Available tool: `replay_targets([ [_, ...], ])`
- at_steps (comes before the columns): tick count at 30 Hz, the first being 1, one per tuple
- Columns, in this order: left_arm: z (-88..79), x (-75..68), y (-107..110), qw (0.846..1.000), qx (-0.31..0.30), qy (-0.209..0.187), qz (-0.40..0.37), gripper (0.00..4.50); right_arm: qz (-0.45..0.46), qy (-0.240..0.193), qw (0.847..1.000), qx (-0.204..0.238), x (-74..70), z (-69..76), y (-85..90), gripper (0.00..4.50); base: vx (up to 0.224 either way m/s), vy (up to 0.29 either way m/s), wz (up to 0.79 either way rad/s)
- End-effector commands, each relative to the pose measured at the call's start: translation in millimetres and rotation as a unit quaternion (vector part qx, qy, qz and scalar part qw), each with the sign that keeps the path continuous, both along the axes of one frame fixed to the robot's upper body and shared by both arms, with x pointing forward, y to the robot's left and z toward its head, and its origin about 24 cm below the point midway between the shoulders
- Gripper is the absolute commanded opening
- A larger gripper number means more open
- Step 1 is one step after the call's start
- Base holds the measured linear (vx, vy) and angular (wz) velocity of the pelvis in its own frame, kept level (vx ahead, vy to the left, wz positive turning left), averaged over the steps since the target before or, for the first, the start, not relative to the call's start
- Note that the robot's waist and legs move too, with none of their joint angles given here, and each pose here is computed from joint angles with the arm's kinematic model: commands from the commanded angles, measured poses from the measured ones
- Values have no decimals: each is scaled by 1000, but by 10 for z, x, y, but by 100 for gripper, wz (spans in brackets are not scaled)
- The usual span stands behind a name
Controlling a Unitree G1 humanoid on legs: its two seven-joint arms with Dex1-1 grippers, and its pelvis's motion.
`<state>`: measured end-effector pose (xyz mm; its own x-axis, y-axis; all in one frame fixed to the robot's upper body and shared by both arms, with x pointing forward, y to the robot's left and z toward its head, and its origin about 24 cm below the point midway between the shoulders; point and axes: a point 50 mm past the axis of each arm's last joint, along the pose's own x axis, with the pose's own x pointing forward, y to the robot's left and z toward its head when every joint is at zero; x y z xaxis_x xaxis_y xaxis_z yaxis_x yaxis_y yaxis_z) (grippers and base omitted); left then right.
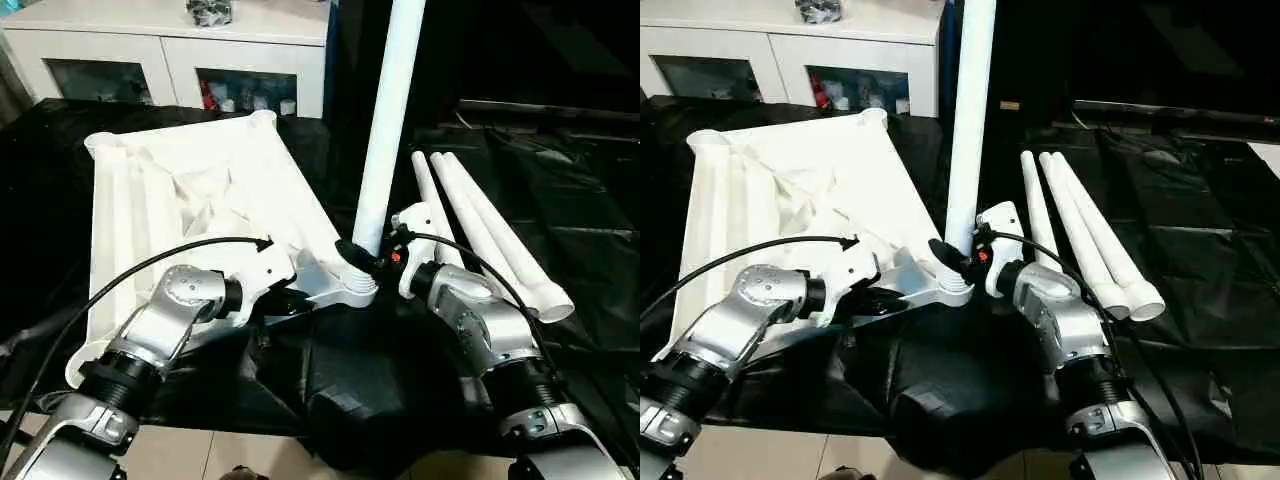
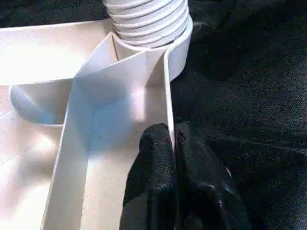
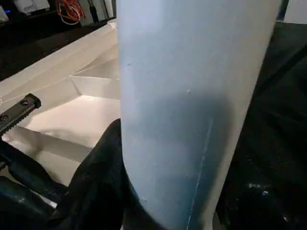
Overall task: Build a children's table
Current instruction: Insert table leg to table base
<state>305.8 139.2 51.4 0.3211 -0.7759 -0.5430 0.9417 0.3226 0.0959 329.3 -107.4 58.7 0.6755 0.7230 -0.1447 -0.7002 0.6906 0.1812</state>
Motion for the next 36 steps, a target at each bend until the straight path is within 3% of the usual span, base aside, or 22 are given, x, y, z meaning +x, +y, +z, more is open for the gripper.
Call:
replay_targets([
  [1,-116,-78,44,999,20,26,-6,0,-21,7,1000,5,-2,-50,-90,191,0,0,0],
  [13,-65,1,-41,1000,6,9,9,0,-80,14,994,68,-90,-254,-257,191,0,0,0],
  [22,1,92,-18,1000,12,-2,20,0,-92,18,993,76,-226,-475,-300,191,0,0,0],
  [28,7,114,20,1000,20,-4,24,0,-107,-1,992,66,-254,-477,-373,191,0,0,0],
  [36,-14,111,26,999,24,-3,22,0,-69,-48,996,16,-281,-375,-337,191,0,0,0],
])
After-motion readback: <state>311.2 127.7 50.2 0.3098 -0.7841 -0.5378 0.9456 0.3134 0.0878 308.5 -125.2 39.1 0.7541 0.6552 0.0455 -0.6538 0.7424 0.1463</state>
